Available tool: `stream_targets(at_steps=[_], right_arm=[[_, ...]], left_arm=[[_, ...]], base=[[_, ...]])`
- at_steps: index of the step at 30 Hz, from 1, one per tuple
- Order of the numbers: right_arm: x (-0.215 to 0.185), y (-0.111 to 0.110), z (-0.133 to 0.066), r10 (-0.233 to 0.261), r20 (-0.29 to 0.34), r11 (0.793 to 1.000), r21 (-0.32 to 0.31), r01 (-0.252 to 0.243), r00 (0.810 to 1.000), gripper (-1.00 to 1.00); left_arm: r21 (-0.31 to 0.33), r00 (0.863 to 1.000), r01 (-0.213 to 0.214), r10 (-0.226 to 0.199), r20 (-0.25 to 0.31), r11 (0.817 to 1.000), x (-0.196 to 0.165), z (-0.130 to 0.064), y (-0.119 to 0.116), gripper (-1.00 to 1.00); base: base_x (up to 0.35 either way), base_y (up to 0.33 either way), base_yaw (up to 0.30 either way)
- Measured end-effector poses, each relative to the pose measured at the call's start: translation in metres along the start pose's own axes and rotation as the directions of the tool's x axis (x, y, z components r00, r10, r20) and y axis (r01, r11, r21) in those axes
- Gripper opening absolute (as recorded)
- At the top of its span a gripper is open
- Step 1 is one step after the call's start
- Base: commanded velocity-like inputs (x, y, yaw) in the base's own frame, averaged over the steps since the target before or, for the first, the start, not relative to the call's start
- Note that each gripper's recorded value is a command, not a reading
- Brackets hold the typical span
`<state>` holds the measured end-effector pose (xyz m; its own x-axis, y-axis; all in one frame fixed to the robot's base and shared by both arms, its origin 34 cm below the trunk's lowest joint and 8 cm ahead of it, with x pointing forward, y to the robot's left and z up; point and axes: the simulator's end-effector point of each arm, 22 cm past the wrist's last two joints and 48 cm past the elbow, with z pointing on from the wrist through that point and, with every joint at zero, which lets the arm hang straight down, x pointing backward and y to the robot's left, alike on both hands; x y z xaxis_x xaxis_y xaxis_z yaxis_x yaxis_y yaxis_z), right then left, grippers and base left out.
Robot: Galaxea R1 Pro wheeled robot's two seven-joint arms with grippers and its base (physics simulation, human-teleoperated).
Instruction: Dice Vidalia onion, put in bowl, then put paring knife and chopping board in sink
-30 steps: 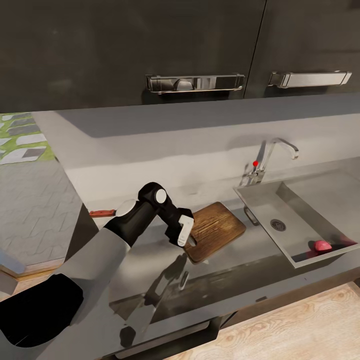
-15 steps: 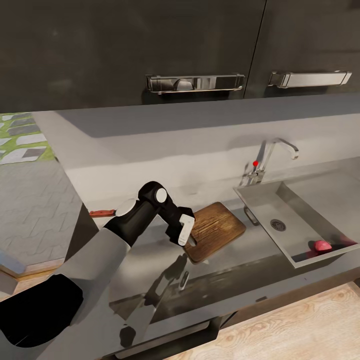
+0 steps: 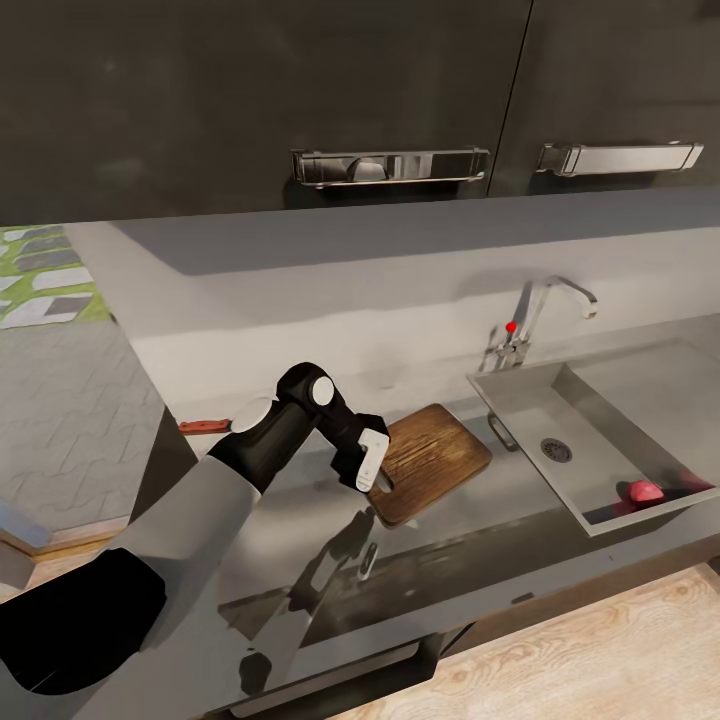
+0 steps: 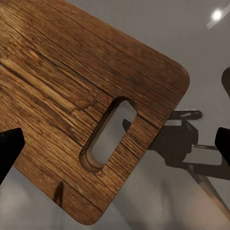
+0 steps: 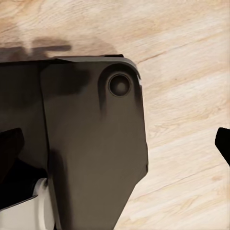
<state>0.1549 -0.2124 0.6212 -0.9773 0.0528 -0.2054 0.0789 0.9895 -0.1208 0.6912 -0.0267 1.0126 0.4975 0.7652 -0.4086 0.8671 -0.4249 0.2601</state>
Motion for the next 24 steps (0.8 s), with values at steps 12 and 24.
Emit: stream_targets(at_steps=[12,24], right_arm=[[0.0010,-0.0011,0.0001,0.000,-0.003,1.000,0.002,0.000,1.000,1.00],[0.0069,-0.0009,-0.0005,-0.003,-0.018,1.000,0.000,0.003,1.000,1.00]], left_arm=[[0.000,1.000,0.001,-0.001,0.000,1.000,-0.0001,-0.0001,0.0001,1.00],[0.013,1.000,0.006,-0.006,0.008,1.000,0.0027,0.0084,-0.0024,1.00]], base=[[0.000,0.000,0.000],[0.000,0.000,0.000]])
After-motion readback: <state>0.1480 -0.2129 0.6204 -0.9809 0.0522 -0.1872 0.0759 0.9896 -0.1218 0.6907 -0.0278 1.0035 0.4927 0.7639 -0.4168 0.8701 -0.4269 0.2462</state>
